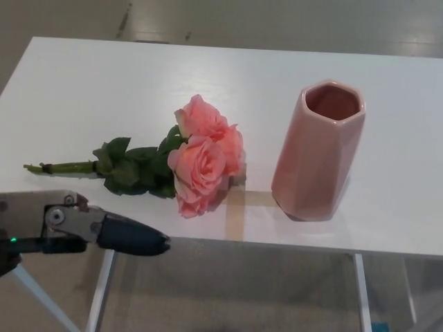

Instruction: Use the left hand to pick up the rose and then lift and insert it into the pink vase.

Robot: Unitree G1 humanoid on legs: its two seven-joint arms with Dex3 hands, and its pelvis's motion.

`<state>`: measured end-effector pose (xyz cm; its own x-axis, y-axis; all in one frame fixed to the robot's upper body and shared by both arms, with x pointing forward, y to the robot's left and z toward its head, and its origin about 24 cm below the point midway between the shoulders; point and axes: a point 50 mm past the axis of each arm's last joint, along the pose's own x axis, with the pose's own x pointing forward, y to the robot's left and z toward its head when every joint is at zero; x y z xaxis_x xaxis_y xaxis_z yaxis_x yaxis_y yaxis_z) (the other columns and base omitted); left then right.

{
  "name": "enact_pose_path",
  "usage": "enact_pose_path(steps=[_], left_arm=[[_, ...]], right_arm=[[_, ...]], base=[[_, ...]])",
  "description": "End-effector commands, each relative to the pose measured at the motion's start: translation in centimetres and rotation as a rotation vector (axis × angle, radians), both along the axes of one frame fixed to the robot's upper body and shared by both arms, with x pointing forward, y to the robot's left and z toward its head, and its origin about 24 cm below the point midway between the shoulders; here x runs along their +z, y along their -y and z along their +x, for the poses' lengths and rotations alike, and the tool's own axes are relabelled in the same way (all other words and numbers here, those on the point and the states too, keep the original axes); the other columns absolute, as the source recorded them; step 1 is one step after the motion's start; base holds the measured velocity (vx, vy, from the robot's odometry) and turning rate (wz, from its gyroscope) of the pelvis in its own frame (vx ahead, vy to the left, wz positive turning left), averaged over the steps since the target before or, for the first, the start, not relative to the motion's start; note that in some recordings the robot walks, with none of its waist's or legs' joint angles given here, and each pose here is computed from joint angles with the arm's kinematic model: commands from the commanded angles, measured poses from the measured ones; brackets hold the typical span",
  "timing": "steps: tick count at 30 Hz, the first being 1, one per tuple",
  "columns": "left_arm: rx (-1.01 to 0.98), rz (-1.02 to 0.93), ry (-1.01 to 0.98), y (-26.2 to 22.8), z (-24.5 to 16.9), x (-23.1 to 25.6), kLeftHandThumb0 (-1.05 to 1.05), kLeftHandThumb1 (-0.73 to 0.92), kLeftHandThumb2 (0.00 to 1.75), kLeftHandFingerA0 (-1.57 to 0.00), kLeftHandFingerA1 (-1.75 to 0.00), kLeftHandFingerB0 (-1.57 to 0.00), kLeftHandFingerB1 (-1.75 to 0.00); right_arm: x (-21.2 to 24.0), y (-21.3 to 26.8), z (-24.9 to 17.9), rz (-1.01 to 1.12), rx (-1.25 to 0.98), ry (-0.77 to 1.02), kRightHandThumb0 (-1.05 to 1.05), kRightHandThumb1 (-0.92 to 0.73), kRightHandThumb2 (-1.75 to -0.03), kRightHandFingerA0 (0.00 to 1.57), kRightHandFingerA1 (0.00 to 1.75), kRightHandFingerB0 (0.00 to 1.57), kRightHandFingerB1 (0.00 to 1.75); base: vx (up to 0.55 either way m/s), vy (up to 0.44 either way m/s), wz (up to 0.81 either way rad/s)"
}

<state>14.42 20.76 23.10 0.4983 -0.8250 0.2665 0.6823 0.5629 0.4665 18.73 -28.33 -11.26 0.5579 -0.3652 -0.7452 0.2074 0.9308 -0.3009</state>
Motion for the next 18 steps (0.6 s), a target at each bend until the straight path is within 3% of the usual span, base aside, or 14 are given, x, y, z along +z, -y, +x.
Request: enact_pose_path(steps=[1, 10, 11, 18], left_arm=[[0.6, 0.64, 0.18, 1.8, 16.4, -1.8, -0.59, 0.41, 0.56, 0.0, -0.19, -0.07, -0.25], [0.642, 0.69, 0.12, 2.8, 18.4, -3.3, -0.59, 0.43, 0.54, 0.0, -0.16, -0.07, -0.25], [0.642, 0.703, 0.113, 3.2, 18.7, -3.7, -0.56, 0.37, 0.72, 0.0, -0.06, -0.09, -0.22], [0.664, 0.755, 0.092, 3.5, 20.2, -4.3, -0.57, 0.37, 0.71, 0.0, -0.02, -0.08, -0.19]], right_arm=[[0.4, 0.5, 0.4, 0.003, 0.001, 0.006, -0.33, -0.7, -0.6, 0.65, 0.5, 0.53, 0.44], [0.3, 0.3, 0.5, 0.006, 0.012, 0.004, -0.33, -0.69, -0.59, 0.67, 0.51, 0.54, 0.45], [0.3, 0.3, 0.5, 0.008, 0.01, 0.003, -0.33, -0.69, -0.59, 0.67, 0.5, 0.54, 0.44], [0.4, 0.2, 0.6, 0.012, 0.003, 0.002, -0.33, -0.69, -0.59, 0.67, 0.5, 0.54, 0.45]], base=[[0.0, 0.0, 0.1], [0.0, 0.0, 0.0], [0.0, 0.0, 0.0], [0.0, 0.0, 0.0]])
